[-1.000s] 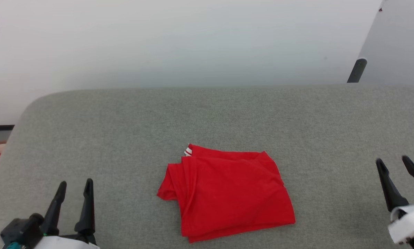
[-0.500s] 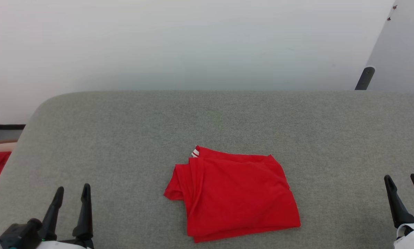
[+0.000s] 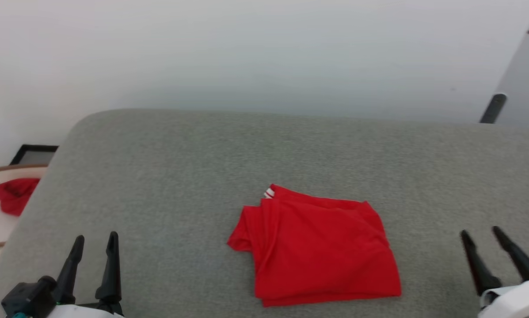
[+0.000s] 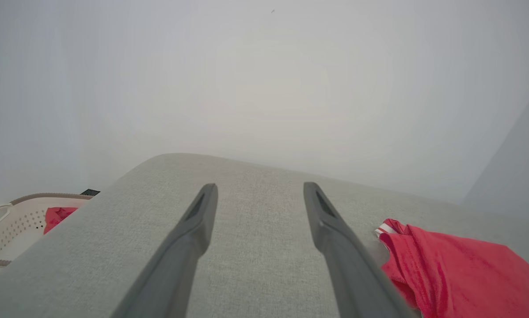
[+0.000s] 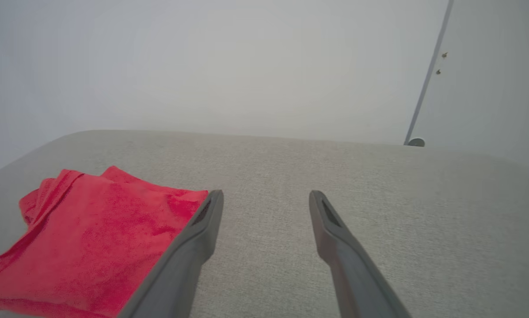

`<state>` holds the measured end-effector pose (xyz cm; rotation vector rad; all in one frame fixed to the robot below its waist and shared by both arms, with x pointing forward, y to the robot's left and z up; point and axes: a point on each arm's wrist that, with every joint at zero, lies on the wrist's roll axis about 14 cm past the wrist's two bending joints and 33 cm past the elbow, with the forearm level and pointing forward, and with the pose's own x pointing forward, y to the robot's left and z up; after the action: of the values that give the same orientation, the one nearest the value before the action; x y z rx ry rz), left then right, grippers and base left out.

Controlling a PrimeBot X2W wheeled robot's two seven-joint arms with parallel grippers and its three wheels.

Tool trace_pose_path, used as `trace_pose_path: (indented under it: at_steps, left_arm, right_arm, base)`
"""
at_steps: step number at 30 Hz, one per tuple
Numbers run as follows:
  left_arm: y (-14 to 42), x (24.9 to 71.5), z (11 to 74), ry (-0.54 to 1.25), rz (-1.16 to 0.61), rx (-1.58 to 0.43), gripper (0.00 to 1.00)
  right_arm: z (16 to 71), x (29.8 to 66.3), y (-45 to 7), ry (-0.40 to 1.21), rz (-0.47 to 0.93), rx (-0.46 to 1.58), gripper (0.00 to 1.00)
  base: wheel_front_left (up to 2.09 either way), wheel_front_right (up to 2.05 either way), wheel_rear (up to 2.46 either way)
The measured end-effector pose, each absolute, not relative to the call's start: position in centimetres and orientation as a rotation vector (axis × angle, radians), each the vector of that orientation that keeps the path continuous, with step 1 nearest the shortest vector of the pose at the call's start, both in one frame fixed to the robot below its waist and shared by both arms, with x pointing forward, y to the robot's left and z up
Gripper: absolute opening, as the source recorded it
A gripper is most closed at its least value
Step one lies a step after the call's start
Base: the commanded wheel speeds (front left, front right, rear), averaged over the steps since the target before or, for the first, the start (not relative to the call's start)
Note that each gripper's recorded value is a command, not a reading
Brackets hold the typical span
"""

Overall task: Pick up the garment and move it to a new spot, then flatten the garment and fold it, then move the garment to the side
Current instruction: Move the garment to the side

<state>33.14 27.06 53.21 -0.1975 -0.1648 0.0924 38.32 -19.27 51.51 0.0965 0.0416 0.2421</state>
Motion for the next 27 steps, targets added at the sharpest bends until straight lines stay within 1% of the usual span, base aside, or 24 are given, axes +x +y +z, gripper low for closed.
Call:
trace_pose_path:
  at_steps: [5,10,18,27]
  left_arm:
    - [28.0,32.1,53.0,-0.162,0.125,-0.197,1.00]
    - [29.0,31.2,53.0,-0.165,0.160,-0.192,1.00]
    - [30.0,30.7,52.3,-0.142,0.203,-0.195,1.00]
    - [29.5,32.4,51.1,-0.101,0.209,-0.209,1.00]
  right_arm:
    - [51.1,39.5,-15.8,0.092,0.341,0.085,1.00]
    - [49.5,40.3,-13.2,0.187,0.416,0.067,1.00]
    - [45.9,41.4,-11.1,0.409,0.490,0.035,1.00]
    - [41.9,41.5,-9.8,0.677,0.547,0.016,1.00]
  base:
    - [0.00,0.00,0.00]
    - [0.00,0.00,0.00]
    - [0.00,0.00,0.00]
    - [0.00,0.00,0.00]
